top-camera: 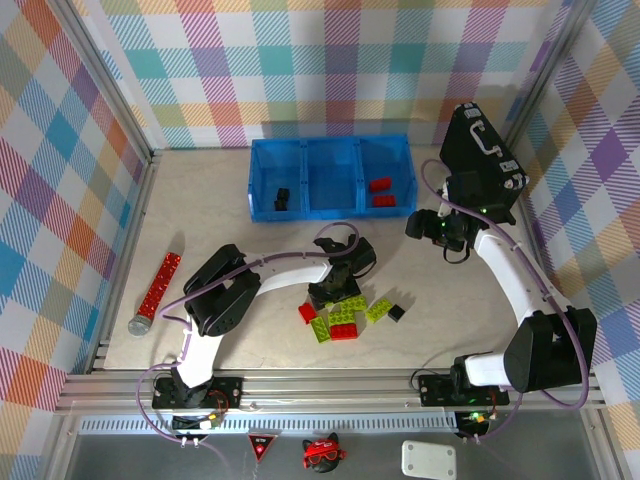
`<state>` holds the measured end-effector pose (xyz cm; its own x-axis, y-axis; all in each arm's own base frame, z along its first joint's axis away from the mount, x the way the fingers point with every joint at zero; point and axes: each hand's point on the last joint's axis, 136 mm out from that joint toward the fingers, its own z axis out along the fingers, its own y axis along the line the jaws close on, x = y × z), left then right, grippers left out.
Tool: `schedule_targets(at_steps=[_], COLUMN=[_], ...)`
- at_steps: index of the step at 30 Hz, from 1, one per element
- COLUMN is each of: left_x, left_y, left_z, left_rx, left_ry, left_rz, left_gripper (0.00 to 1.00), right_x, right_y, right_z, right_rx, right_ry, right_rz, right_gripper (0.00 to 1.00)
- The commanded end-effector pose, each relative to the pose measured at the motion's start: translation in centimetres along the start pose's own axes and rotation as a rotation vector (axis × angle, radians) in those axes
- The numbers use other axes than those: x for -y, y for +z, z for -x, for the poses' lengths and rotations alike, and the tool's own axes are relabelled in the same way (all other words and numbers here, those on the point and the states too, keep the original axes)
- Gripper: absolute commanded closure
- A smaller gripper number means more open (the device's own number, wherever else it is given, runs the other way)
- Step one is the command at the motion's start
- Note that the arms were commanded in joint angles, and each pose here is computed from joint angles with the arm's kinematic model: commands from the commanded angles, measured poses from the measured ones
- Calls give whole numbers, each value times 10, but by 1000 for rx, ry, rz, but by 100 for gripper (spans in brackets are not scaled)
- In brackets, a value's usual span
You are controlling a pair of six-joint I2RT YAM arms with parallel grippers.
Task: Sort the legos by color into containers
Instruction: Pick up the lego from the middle-left of the table.
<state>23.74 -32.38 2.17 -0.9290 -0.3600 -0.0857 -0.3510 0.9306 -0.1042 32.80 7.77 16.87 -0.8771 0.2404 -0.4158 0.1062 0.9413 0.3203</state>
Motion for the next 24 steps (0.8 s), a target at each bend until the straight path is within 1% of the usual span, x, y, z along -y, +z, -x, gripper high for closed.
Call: schedule_targets(at_steps=[1,4,13,19,24], left_x=[0,0,-1,0,5], left_y=[6,2,-15,-31,-49], left_z=[0,2,16,31,48], left_rx=[-17,-7,46,103,156], left_ry=[-32,-33,-2,59,138], left_rz=[-3,-9,-19,-24,-61], left_gripper=[33,35,37,38,38], right_x=[-2,-2,-1,1,2], right_y=[-5,-5,-4,-6,-10], right_z=[0,1,-1,-4,-6], right_rx=[13,13,7,3,5], right_ry=[-14,-12,-7,-4,1], right_rz=[26,30,30,22,12], right_gripper=[24,24,24,24,24])
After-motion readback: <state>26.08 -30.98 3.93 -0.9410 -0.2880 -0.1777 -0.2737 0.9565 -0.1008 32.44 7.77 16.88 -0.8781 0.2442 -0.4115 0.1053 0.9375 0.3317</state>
